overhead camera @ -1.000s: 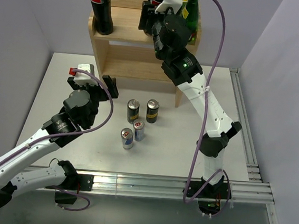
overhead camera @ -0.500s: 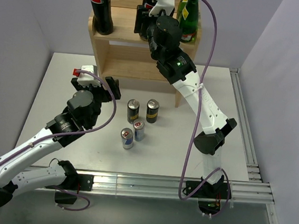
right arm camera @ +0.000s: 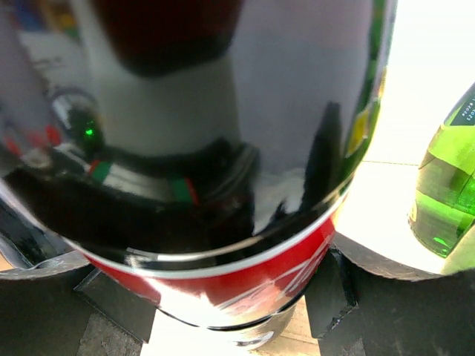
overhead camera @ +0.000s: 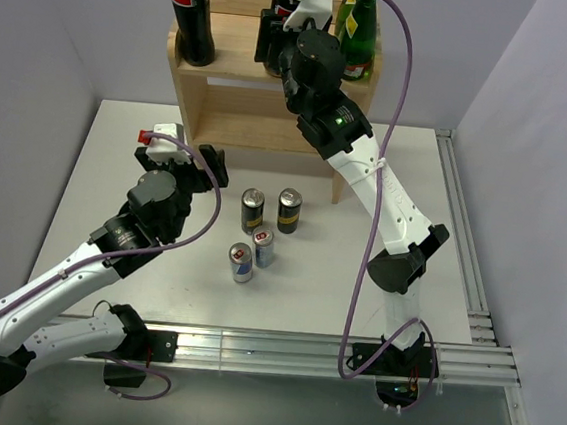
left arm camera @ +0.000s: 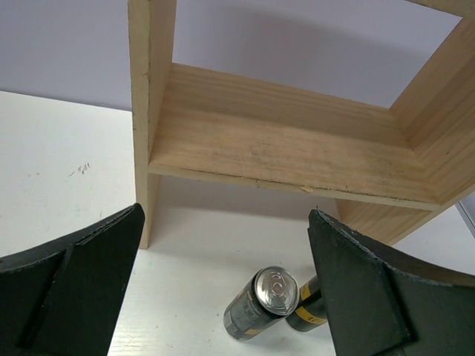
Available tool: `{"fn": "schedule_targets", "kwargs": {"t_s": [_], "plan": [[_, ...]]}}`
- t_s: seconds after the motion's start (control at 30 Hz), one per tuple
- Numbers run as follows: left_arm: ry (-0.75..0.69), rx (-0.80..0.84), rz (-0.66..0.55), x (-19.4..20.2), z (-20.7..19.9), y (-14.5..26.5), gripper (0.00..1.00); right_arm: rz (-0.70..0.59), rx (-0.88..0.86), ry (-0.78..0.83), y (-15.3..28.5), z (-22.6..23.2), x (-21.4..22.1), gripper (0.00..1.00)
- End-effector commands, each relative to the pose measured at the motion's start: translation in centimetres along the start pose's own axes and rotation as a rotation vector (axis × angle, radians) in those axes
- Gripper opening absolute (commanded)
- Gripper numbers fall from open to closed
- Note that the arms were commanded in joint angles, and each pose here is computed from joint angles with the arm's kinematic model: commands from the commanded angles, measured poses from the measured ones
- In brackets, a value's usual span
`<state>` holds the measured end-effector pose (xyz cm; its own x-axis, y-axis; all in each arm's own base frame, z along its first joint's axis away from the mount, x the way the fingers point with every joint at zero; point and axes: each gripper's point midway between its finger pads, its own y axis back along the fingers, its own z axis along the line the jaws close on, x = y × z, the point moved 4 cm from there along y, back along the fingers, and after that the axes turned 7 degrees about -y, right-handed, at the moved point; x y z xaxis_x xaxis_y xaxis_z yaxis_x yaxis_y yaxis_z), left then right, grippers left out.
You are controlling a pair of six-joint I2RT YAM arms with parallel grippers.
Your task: Place and organize the beverage onto the shelf
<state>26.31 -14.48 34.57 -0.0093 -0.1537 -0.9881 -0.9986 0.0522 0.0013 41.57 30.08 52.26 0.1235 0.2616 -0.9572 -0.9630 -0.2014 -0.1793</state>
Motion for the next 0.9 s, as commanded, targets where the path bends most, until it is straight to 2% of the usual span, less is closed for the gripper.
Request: {"fn": "schedule_targets", "kwargs": {"t_s": [0.0, 0.13, 0.23, 0.37, 0.6, 0.87], "plan": [[0.046, 0.018, -0.034, -0.9, -0.1, -0.1, 0.99, -0.244, -0.040, -0.165, 1.2, 0.1, -7.9, 0.22], [0.046, 0.016, -0.031, -0.6, 0.1, -0.2, 0.99, -0.231, -0.041, -0.163, 1.0, 0.2, -7.3, 0.23], [0.046, 0.011, -0.028, -0.4, 0.2, -0.3, 0.99, -0.221, -0.040, -0.160, 0.7, 0.3, -6.8, 0.27], [0.047, 0.011, -0.027, -0.4, 0.3, -0.4, 0.99, -0.213, -0.033, -0.159, 0.6, 0.2, -6.3, 0.36], [0.048, 0.012, -0.027, -0.3, 0.4, -0.5, 0.99, -0.209, -0.023, -0.157, 0.5, 0.1, -6.0, 0.57], [0.049, 0.013, -0.022, -0.1, 0.4, -0.6, 0.99, -0.203, -0.016, -0.154, 0.5, 0.0, -5.7, 0.68]]}}
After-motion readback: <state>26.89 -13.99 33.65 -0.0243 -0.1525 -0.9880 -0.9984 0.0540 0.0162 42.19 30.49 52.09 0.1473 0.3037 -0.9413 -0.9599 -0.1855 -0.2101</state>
